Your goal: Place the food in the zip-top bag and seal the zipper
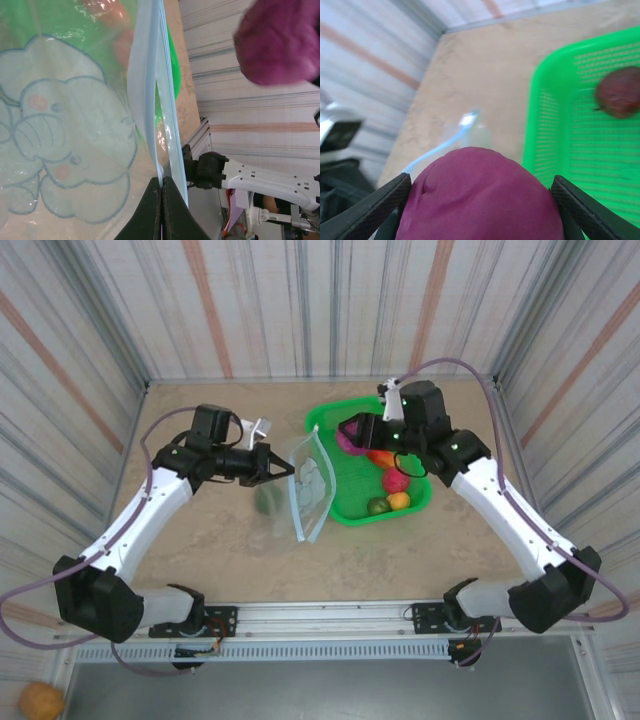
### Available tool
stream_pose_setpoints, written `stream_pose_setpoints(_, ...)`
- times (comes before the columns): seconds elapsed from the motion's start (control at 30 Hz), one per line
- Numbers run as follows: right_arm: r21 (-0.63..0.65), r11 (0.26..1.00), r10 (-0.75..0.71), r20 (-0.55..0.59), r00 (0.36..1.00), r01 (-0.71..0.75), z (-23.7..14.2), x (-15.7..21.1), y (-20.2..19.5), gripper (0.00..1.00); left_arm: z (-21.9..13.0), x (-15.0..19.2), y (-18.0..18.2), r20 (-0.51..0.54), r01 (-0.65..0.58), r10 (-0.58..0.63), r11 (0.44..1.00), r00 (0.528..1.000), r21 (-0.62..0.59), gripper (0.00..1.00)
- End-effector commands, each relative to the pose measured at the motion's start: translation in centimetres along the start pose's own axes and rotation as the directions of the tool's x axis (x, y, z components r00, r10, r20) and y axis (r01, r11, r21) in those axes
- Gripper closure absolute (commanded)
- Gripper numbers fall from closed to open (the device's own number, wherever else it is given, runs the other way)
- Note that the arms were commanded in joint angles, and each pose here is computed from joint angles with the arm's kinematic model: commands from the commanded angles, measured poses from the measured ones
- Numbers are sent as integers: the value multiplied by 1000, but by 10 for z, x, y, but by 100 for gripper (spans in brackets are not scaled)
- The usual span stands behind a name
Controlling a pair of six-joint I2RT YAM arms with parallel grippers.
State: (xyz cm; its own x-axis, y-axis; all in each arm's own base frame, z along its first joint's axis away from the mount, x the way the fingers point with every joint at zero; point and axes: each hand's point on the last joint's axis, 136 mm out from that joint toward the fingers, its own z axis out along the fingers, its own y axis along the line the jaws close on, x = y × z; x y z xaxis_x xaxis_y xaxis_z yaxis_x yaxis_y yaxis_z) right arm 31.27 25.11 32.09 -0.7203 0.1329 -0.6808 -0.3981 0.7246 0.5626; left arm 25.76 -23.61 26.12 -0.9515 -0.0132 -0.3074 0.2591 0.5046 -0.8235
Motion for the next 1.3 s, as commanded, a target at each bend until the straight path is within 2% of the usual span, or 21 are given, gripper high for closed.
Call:
stream_pose_setpoints(0.0,-81,991,-111,-2,994,111,0,16,37,44,-4,-1,-8,7,-1,1,999,1000,42,100)
stream_pose_setpoints(0.13,-86,985,-151,-39,988,148,12,36,50,45,-6,-3,-10,12,-7,7,999,1000,41,100)
stream_pose_setpoints(0.43,-4,985,-172,-153,973,173,55,73,34,47,-12,-4,-13,31,-18,17,999,999,38,100)
stream_pose_setpoints(0.73,171,963,-162,-258,953,210,87,92,17,52,-19,-6,-16,46,-32,30,999,998,36,100)
stream_pose_setpoints(0.8,165,965,-155,-267,951,203,93,96,20,45,-21,-7,-16,51,-33,31,999,998,37,100)
stream_pose_setpoints(0.87,136,971,-154,-264,952,194,97,98,27,30,-22,-7,-16,53,-34,32,999,998,35,100)
stream_pose_setpoints(0.97,103,976,-157,-260,953,189,97,98,36,16,-24,-7,-15,55,-34,32,999,998,35,100)
stream_pose_setpoints(1.13,82,977,-170,-245,954,195,89,92,42,9,-26,-7,-12,66,-29,27,999,997,28,100)
stream_pose_setpoints(1.27,74,977,-176,-236,956,199,83,89,44,13,-27,-7,-12,68,-30,28,999,997,29,100)
